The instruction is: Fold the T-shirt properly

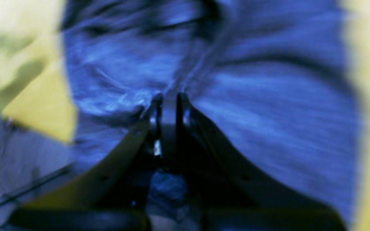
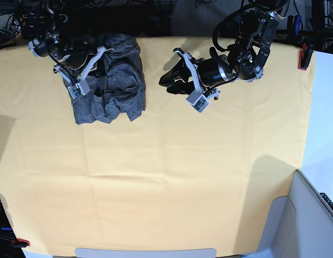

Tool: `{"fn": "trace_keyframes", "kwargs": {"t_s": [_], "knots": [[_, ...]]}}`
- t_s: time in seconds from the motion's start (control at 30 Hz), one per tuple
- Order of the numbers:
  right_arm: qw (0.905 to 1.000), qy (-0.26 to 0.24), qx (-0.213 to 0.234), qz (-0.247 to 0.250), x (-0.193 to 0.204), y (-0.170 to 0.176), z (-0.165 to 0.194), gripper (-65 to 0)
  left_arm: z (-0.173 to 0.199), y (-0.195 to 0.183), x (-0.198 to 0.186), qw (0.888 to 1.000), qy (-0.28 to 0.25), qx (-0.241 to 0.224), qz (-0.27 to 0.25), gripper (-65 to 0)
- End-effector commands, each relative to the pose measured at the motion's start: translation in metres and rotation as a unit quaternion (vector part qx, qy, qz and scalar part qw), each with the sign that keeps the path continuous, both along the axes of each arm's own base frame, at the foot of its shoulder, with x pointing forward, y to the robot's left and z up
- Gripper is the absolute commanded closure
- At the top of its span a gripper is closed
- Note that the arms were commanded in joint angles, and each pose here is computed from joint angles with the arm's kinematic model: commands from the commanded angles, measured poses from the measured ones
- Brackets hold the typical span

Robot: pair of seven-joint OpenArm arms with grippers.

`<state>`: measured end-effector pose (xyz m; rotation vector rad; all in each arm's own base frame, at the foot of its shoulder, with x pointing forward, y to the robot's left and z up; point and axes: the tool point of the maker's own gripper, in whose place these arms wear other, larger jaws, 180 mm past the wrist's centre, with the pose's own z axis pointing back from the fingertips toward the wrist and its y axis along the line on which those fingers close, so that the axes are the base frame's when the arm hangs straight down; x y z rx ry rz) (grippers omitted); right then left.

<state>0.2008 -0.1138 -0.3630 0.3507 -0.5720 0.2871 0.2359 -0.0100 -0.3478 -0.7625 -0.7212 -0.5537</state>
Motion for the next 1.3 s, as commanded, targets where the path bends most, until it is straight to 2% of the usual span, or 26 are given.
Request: {"fn": "trace_keyframes", "kwargs": {"t_s": [0.0, 0.13, 0.3, 0.57, 0.73, 0.83, 0.93, 1.03, 1.13, 1.27], "knots": [[0.9997, -0.011, 0.002, 0.020, 0.000, 0.006, 0.006, 0.0, 0.012, 0.000, 0.007, 1.000, -0.019, -0.013, 0.000, -18.5], [0.9966, 0.001, 0.023, 0.080, -0.013, 0.042, 0.003, 0.0, 0.011, 0.002, 0.007, 1.000, -0.019, -0.009, 0.000, -18.5], [0.9924, -0.003, 0.043, 0.115, -0.016, 0.070, 0.007, 0.0, 0.010, 0.002, 0.006, 1.000, -0.017, -0.010, 0.000, -18.5], [0.9915, -0.036, 0.074, 0.100, 0.007, 0.088, 0.024, 0.0, 0.006, 0.009, 0.003, 1.000, -0.015, 0.001, -0.002, -18.5], [0.9935, -0.066, 0.086, 0.035, 0.035, 0.070, 0.037, 0.0, 0.006, 0.008, 0.001, 1.000, -0.013, -0.007, 0.003, -18.5], [0.9903, -0.090, 0.103, -0.023, 0.054, 0.055, 0.050, 0.0, 0.015, 0.006, 0.005, 0.999, -0.030, -0.024, 0.011, -18.2], [0.9842, -0.108, 0.120, -0.071, 0.068, 0.034, 0.061, 0.0, 0.026, 0.002, 0.006, 0.998, -0.047, -0.031, 0.007, -13.7], [0.9735, -0.122, 0.147, -0.125, 0.074, -0.001, 0.073, 0.0, 0.045, -0.003, 0.007, 0.997, -0.073, -0.039, -0.002, -6.4], [0.9651, -0.130, 0.146, -0.174, 0.068, -0.047, 0.080, 0.0, 0.058, -0.008, 0.006, 0.995, -0.090, -0.046, -0.010, 0.0], [0.9580, -0.122, 0.106, -0.237, 0.044, -0.103, 0.074, 0.0, 0.064, -0.024, 0.006, 0.993, -0.099, -0.045, -0.043, -0.3]]}}
